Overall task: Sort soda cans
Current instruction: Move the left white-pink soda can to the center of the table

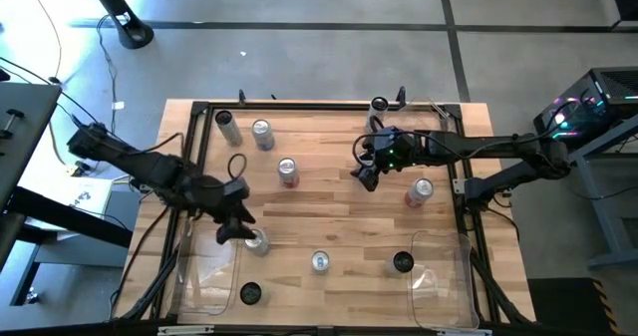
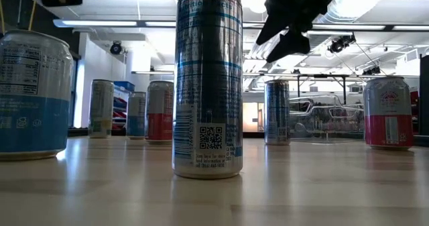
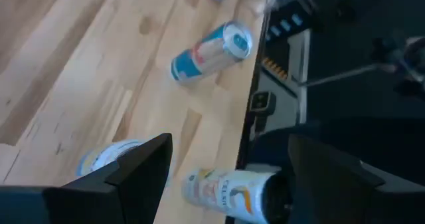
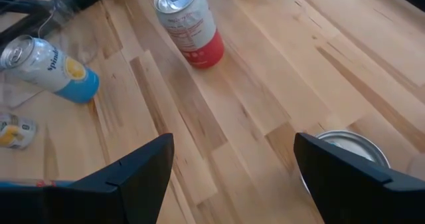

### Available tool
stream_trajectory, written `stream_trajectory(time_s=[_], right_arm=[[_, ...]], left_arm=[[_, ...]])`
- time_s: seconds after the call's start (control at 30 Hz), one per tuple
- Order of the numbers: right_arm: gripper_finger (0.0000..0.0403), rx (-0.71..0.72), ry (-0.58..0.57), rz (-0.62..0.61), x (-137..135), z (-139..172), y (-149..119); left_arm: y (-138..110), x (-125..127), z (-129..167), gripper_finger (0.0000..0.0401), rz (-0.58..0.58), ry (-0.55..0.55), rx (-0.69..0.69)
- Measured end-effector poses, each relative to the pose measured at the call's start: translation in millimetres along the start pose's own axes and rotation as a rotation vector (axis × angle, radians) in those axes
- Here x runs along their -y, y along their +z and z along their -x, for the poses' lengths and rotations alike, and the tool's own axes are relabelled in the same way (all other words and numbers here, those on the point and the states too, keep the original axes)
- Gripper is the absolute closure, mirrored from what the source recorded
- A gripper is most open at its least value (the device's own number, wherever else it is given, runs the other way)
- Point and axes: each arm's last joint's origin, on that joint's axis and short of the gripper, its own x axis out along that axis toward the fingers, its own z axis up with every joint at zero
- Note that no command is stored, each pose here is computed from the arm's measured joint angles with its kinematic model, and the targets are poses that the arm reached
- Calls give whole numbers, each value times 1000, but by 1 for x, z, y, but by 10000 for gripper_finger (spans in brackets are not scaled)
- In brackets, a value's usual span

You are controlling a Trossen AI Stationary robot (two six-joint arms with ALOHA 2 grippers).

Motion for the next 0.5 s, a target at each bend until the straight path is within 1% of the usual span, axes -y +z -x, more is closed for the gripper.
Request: stream_trajectory(time_s=[0.1, 0.17, 0.2, 0.23, 0.33, 0.37, 0.4, 0.43, 0.5], right_arm=[[96, 4, 2, 0, 0, 0, 0], [96, 4, 2, 0, 0, 0, 0], [96, 3, 4, 1, -1, 0, 0], [96, 3, 4, 3, -1, 0, 0], [96, 2, 5, 0, -1, 0, 0], [96, 2, 5, -1, -1, 0, 0], [96, 2, 4, -4, -1, 0, 0], [96, 2, 4, 0, -1, 0, 0], [96, 3, 5, 3, -1, 0, 0]], left_arm=[[-10, -7, 3, 105, 46, 102, -32], [-15, -6, 3, 105, 65, 113, -57], [-16, -4, 2, 105, 78, 99, -61], [-17, 1, 2, 105, 91, 62, -50], [-12, 20, 3, 105, 92, -117, 29], [-11, 23, 4, 105, 93, -144, 41], [-12, 23, 4, 105, 102, -140, 39], [-14, 21, 2, 105, 114, -110, 24], [-21, 15, -4, 105, 137, -19, -26]])
